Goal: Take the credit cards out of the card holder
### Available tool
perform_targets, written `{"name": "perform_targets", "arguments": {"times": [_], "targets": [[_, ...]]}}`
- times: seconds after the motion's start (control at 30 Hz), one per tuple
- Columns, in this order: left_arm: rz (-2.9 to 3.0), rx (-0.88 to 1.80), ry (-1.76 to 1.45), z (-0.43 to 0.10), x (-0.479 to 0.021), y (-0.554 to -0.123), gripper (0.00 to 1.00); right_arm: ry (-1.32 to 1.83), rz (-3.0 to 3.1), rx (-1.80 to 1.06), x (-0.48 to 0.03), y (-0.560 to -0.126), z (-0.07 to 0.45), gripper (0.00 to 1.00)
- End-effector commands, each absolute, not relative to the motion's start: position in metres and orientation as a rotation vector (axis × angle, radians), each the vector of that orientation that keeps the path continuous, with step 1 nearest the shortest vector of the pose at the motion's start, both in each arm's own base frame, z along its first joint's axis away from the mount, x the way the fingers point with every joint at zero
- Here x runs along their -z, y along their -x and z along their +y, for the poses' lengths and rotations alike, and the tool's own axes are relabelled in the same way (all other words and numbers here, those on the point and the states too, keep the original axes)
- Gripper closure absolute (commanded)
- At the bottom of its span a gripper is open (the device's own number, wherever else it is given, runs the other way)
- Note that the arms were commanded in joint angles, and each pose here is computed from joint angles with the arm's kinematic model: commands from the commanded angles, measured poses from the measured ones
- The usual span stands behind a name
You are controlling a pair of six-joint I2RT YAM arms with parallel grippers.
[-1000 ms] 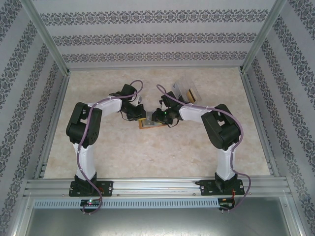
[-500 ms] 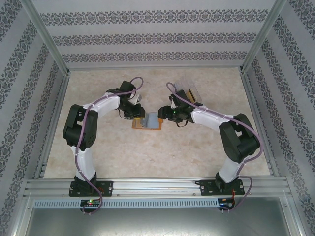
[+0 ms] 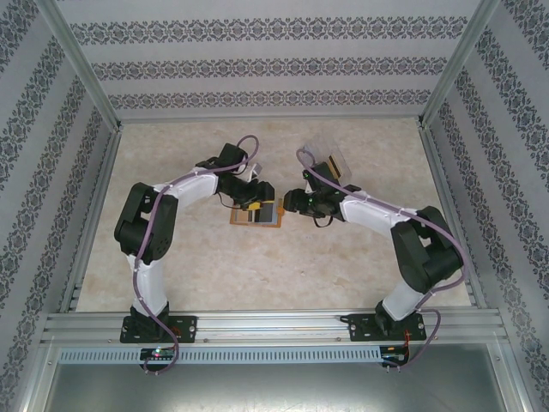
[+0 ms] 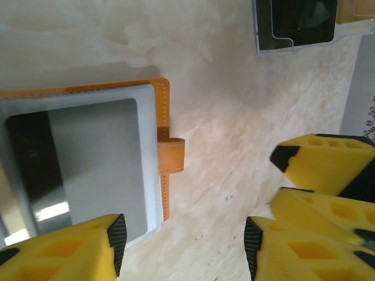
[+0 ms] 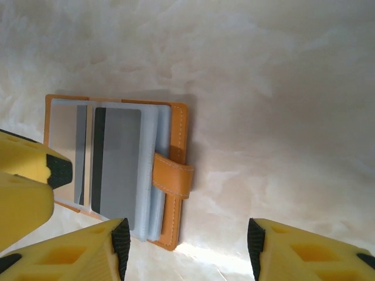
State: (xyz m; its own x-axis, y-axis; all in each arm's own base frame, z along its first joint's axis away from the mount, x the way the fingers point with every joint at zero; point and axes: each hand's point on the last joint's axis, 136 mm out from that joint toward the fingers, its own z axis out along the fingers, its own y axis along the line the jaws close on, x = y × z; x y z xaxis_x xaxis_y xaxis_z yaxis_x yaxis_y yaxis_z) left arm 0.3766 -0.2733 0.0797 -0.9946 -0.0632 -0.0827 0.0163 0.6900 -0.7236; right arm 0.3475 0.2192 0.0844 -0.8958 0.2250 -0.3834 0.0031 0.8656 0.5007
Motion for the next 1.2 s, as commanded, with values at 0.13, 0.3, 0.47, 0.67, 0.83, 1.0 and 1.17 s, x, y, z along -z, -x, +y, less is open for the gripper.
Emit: {"name": "perform_targets", "arguments": {"times": [0.13,0.3,0.47,0.67,0.83,1.0,1.17], "targets": [[2.734,1.105,0.160,-0.256,-0.089,-0.394,0.35,-0.126,2.568,-0.688,-0.097,-0.350,0.226,0.47],[2.732,1.038,0.217,-0.231,-0.085,-0.394,0.25,-0.086,2.590,-0.729,-0.093,-0.351,0.257,0.57],[2.746,1.025,0.239,-0.224,-0.076,-0.389,0.21,-0.069,2.639,-0.789,-0.079,-0.352,0.293,0.66],[2.764,1.078,0.270,-0.230,-0.070,-0.390,0.28,-0.097,2.671,-0.813,-0.065,-0.355,0.308,0.71],[2.778,1.127,0.282,-0.236,-0.065,-0.392,0.39,-0.121,2.713,-0.799,-0.050,-0.355,0.305,0.72],[2.799,1.131,0.305,-0.237,-0.058,-0.393,0.50,-0.136,2.748,-0.786,-0.043,-0.355,0.304,0.72],[2.829,1.116,0.318,-0.236,-0.048,-0.392,0.56,-0.172,2.787,-0.738,-0.029,-0.354,0.294,0.72]]}}
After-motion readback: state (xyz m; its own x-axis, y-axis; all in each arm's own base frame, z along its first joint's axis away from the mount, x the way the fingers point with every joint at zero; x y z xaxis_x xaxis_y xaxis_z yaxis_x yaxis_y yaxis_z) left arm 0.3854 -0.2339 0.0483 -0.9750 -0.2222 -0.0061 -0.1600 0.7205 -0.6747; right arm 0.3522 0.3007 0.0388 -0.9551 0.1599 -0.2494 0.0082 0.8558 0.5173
